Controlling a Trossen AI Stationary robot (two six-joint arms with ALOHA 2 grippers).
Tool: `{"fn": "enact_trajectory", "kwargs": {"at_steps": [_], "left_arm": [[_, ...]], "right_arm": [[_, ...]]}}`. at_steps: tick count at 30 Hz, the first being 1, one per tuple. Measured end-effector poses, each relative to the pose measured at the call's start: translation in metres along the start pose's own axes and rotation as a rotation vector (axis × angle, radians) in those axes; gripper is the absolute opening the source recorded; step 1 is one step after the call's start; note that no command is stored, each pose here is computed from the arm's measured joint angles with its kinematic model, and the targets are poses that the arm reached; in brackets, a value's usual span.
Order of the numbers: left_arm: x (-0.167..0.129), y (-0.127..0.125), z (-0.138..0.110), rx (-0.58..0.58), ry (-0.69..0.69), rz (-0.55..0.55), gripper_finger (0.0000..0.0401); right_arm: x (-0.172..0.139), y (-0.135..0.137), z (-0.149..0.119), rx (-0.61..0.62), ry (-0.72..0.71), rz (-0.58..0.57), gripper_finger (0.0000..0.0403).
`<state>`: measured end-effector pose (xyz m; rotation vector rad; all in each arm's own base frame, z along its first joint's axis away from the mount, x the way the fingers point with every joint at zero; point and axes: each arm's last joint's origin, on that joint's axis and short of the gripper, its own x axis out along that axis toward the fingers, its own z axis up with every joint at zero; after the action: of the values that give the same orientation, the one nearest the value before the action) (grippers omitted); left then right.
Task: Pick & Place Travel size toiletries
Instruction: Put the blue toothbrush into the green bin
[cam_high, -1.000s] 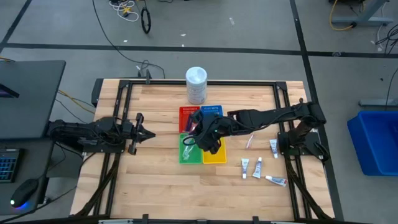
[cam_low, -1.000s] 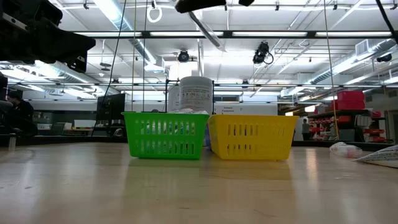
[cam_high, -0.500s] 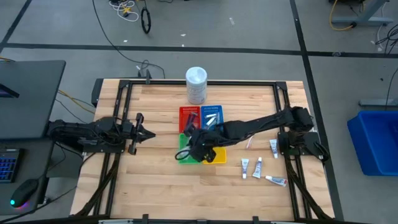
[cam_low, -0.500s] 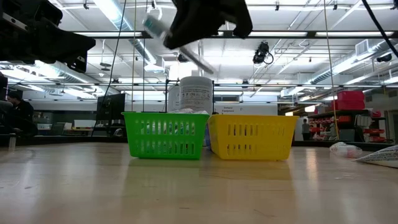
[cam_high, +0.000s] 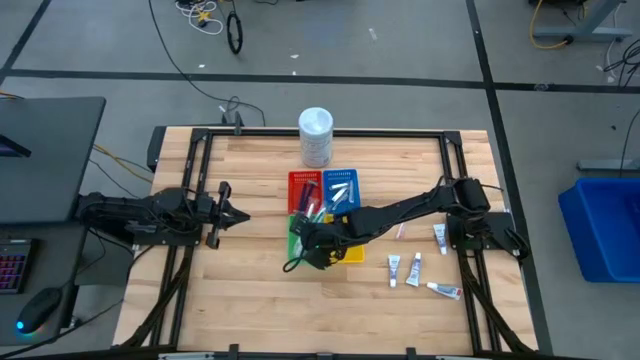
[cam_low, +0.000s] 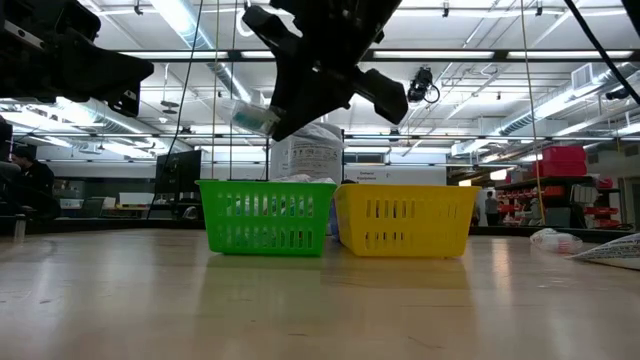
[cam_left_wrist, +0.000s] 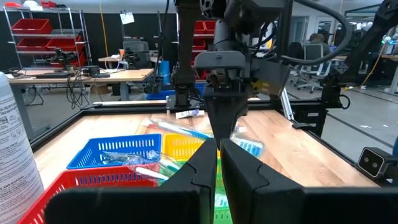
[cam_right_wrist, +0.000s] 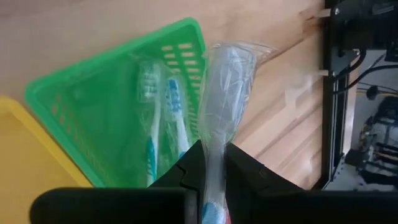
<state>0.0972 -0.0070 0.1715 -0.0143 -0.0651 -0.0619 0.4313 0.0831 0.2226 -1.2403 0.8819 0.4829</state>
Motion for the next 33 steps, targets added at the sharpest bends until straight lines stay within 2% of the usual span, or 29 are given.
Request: {"fn": "enact_trajectory", "kwargs": {"at_steps": [10, 15, 23, 33], "left_arm": [[0.000, 0.000, 0.000, 0.000, -0.001, 0.000, 0.0027], [0.000, 0.000, 0.000, 0.000, -0.001, 0.000, 0.0028], [0.000, 0.000, 0.000, 0.000, 0.001, 0.000, 0.0027], [0.000, 0.000, 0.000, 0.000, 0.000, 0.000, 0.0027]], "right_arm": [[0.000, 0.000, 0.000, -0.103, -0.002, -0.005, 0.0045], [0.018, 0.008, 0.001, -0.144, 0.019, 0.038, 0.0045], [0.042, 0.019, -0.003, -0.215, 0.188, 0.042, 0.0045], [0.043, 0.019, -0.003, -0.220, 0.181, 0.039, 0.0045]]}}
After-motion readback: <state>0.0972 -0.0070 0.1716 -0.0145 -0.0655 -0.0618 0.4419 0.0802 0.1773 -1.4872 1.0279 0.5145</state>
